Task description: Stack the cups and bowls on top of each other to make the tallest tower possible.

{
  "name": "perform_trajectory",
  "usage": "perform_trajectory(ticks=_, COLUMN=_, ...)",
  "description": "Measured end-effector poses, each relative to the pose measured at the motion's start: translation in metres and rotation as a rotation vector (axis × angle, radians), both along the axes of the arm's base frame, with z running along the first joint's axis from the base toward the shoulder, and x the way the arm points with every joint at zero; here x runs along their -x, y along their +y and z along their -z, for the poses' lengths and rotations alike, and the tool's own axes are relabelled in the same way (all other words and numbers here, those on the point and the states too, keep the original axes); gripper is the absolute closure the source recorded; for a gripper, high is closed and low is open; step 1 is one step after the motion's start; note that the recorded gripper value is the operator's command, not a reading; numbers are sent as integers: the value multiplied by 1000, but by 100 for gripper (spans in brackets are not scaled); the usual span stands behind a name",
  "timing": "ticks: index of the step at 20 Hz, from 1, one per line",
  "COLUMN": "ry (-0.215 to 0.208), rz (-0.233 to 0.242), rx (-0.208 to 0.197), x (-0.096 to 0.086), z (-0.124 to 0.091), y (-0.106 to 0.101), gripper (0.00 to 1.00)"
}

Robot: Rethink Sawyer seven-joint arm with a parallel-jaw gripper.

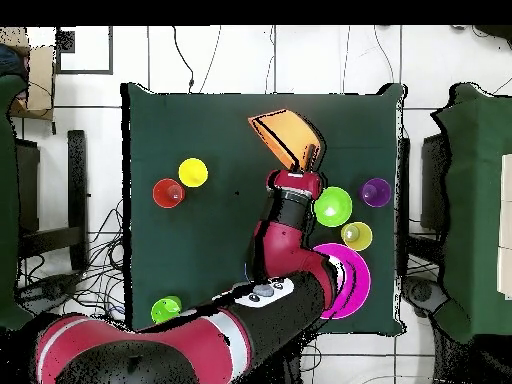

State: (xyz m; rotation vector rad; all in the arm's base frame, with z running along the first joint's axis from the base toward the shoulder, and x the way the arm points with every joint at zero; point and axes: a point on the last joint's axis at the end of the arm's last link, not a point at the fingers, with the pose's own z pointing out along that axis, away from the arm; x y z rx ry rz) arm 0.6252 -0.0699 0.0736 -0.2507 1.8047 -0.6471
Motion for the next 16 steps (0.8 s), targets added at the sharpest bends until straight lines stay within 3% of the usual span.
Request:
perform_trajectory(ticks=12, ry=-18, rz=-32, rx=45, x=10, z=18, y=-7, gripper=100)
perform_trajectory(ticks=16, ry=-57, rz=-42, rx=68, x=10, z=21, y=-9, gripper=100)
